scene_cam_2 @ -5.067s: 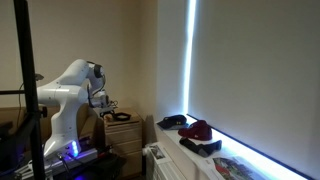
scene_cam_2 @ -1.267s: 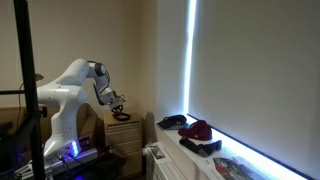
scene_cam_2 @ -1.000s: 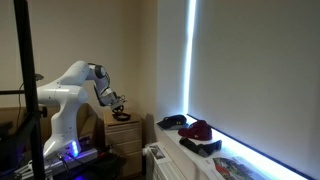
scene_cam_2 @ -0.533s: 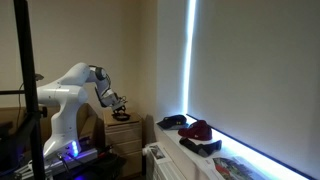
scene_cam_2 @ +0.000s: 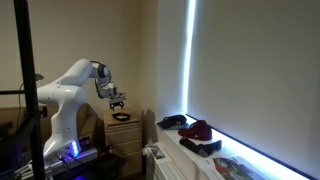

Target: Pick up the orange screwdriver and put it in the black tray

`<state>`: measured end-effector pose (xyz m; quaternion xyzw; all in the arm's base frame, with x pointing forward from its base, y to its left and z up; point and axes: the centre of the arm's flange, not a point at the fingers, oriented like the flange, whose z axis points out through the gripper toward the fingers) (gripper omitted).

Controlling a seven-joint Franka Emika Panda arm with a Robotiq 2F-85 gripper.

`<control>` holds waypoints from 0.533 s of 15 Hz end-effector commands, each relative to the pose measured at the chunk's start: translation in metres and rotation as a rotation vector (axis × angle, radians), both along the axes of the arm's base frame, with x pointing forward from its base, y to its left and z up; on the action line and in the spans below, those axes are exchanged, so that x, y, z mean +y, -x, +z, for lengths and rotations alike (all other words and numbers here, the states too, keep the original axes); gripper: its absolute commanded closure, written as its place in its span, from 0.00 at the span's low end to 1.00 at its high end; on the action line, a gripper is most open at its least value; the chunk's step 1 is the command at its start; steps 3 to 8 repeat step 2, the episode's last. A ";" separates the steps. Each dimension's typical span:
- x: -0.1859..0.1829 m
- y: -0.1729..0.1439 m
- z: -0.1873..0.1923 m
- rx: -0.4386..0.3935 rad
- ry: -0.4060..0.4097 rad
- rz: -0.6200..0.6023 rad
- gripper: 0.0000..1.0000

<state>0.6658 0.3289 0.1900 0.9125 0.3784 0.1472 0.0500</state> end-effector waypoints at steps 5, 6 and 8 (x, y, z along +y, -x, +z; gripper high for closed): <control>-0.005 0.000 0.032 0.030 -0.073 -0.033 0.00; -0.005 0.000 0.032 0.030 -0.073 -0.033 0.00; -0.005 0.000 0.032 0.030 -0.073 -0.033 0.00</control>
